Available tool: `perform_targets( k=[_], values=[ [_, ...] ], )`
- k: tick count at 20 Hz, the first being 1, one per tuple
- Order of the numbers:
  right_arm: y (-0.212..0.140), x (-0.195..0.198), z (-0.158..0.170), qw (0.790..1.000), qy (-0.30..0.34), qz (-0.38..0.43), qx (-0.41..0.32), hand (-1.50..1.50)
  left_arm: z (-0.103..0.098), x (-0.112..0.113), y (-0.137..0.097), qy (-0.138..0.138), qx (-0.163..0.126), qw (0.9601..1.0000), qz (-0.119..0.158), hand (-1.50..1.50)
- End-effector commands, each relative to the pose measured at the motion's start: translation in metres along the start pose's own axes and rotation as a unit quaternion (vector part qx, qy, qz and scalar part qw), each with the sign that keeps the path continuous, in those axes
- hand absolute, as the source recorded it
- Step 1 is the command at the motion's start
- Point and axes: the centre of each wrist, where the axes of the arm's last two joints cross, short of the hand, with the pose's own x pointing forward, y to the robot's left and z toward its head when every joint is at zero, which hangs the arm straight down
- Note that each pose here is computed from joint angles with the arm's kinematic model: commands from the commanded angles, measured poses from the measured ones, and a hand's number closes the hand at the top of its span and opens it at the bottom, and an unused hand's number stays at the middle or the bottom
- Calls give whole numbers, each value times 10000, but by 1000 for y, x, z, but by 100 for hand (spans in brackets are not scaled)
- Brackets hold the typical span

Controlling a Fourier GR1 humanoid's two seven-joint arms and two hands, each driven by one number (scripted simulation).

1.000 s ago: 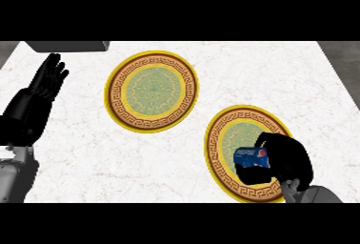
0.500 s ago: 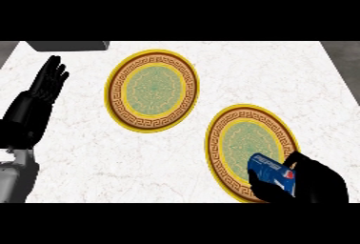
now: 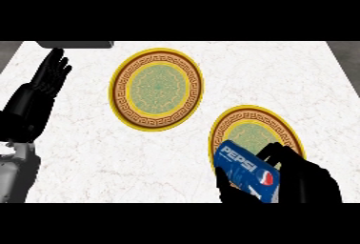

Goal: Pick the can from the plate and place it in the plate

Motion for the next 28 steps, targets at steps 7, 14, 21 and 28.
perform_targets(
  k=[7,14,21,28],
  values=[
    [-11,90,-15,9942,-591,-902,-32,150,7,-10,7,69,-79,9999,37,0],
    [2,145,-70,9911,-535,-1215,63,150,-20,1,-7,-82,-88,9999,-49,0],
    [34,175,-115,9895,-329,-1378,277,150,-10,-1,-10,-147,-216,9996,64,0],
    [61,197,-155,9941,-52,-1024,343,150,-11,2,-27,-108,-366,9993,31,0]
  ],
)
